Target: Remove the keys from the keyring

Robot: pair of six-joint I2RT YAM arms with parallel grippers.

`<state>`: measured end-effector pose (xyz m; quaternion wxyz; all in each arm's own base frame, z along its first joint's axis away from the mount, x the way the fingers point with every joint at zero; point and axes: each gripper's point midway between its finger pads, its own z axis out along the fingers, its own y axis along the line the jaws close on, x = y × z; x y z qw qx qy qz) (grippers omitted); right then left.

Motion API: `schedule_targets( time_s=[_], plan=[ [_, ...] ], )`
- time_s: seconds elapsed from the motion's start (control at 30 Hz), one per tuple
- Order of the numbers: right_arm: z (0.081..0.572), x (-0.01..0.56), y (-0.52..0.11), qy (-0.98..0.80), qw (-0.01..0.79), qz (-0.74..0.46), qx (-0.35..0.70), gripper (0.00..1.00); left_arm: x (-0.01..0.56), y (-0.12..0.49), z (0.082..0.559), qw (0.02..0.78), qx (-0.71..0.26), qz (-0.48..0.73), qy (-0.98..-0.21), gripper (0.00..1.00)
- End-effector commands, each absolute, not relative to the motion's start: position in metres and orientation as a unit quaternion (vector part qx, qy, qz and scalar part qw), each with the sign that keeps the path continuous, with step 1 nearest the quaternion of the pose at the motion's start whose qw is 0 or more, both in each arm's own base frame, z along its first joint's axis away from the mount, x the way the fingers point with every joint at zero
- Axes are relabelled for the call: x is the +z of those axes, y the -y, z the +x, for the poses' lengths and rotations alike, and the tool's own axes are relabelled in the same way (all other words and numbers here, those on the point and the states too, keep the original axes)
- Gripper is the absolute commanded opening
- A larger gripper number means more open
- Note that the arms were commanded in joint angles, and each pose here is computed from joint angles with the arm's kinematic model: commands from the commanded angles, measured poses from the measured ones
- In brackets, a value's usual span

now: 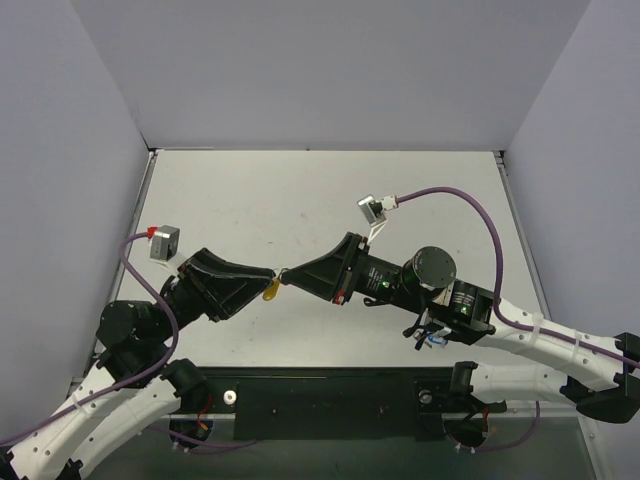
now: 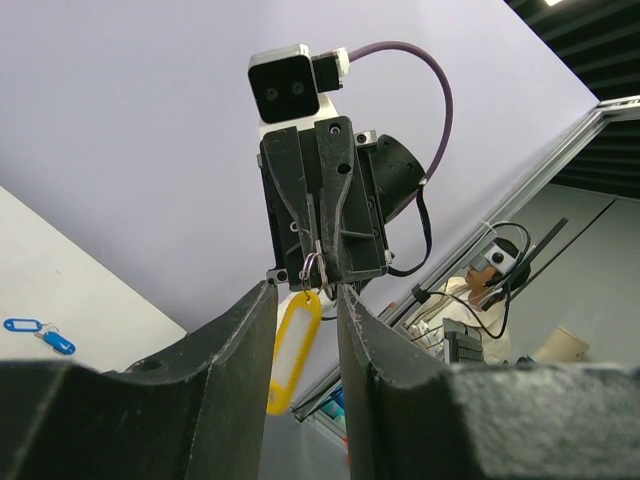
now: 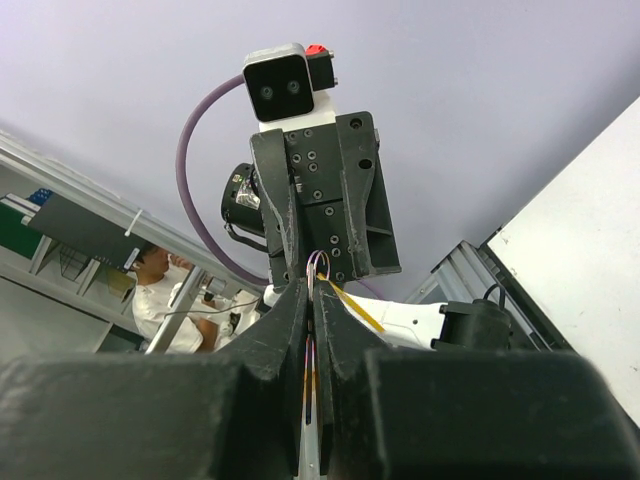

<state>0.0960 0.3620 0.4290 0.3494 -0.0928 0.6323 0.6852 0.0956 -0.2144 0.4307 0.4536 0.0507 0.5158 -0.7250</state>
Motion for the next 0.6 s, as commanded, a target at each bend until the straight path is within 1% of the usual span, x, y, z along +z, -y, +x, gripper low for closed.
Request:
schedule_targets(
  time_s=[0.0,0.13,0.23,0.3,0.33,0.4,0.43,0.47,0.5,0.57],
  plan=[
    [0.091,0.446,-0.361,-0.605,0.354,-0.098,0.707,0.00,0.445,0.212,0.087,0.458,-0.739,0.064,-0.489,0.38],
    [0.091,0.444,-0.363,-0.608,0.352,-0.101,0.704,0.00,0.445,0.213,0.087,0.456,-0.740,0.068,-0.490,0.37],
    [0.091,0.442,-0.364,-0.611,0.351,-0.102,0.702,0.00,0.445,0.214,0.087,0.456,-0.740,0.068,-0.490,0.33],
    [0.091,0.441,-0.365,-0.614,0.349,-0.102,0.701,0.00,0.445,0.214,0.087,0.454,-0.741,0.069,-0.490,0.27],
    [0.091,0.440,-0.366,-0.614,0.349,-0.102,0.700,0.00,0.445,0.214,0.087,0.456,-0.741,0.069,-0.489,0.22],
    [0.091,0.440,-0.366,-0.614,0.349,-0.102,0.700,0.00,0.445,0.214,0.086,0.455,-0.742,0.072,-0.487,0.17],
    [0.091,0.440,-0.366,-0.615,0.349,-0.103,0.699,0.00,0.444,0.214,0.086,0.455,-0.742,0.073,-0.487,0.13],
    [0.092,0.438,-0.366,-0.617,0.349,-0.104,0.698,0.00,0.444,0.214,0.086,0.456,-0.742,0.073,-0.487,0.10],
    [0.092,0.437,-0.366,-0.618,0.349,-0.104,0.696,0.00,0.443,0.214,0.085,0.456,-0.741,0.074,-0.487,0.04],
    [0.093,0.432,-0.367,-0.625,0.349,-0.105,0.690,0.00,0.442,0.214,0.086,0.456,-0.739,0.075,-0.490,0.00]
  ],
)
